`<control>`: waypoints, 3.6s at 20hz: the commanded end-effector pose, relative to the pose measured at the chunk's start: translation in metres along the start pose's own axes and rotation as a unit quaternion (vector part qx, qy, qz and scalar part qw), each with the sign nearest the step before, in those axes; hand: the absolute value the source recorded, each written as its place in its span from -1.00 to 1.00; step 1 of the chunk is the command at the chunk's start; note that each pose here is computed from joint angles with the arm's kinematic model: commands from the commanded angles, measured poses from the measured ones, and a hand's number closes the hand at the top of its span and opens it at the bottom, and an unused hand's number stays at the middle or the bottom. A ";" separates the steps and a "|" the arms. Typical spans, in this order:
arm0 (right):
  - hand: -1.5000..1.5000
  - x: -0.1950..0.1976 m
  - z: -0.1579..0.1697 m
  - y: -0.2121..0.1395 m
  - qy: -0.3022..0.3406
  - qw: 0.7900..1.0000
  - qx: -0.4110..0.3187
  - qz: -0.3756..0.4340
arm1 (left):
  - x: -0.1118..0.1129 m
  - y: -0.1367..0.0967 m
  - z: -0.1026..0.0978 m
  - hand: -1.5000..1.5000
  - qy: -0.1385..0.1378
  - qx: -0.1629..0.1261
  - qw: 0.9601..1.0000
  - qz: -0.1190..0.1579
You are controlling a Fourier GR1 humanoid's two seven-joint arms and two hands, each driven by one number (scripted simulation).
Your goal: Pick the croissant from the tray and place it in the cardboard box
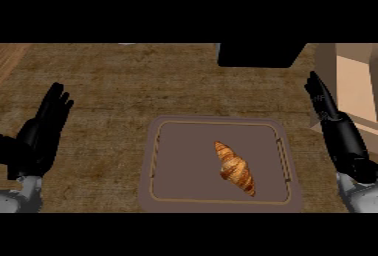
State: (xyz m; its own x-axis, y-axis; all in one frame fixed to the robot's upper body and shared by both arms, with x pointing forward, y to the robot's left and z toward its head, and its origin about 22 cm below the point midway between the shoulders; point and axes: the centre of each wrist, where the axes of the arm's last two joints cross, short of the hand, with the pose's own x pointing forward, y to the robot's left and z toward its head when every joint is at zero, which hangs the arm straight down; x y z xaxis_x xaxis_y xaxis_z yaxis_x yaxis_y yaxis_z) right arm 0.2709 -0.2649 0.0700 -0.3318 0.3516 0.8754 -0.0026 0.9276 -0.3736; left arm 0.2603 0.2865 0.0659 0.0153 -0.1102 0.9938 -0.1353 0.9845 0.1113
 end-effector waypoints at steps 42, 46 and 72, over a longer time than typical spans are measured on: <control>-1.00 0.066 0.193 0.041 -0.007 0.955 -0.002 0.296 | -0.079 -0.019 -0.014 0.00 0.019 -0.097 0.978 -0.184; -1.00 0.050 0.182 0.050 0.030 0.949 0.035 0.311 | -0.060 0.007 -0.015 0.00 0.015 -0.097 0.978 -0.184; -1.00 0.027 0.111 0.090 0.024 0.942 0.052 0.332 | -0.078 -0.013 0.007 0.00 0.020 -0.092 0.980 -0.178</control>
State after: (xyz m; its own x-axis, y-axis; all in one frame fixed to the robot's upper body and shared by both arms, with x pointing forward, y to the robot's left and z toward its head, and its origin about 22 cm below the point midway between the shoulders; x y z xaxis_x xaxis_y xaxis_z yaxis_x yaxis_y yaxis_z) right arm 0.1477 -0.1898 0.0219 -0.2557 0.8535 0.4540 0.1016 0.4908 -0.8653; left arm 0.2705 0.2872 -0.0059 0.0591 -0.4536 0.8893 0.0732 0.8904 0.4493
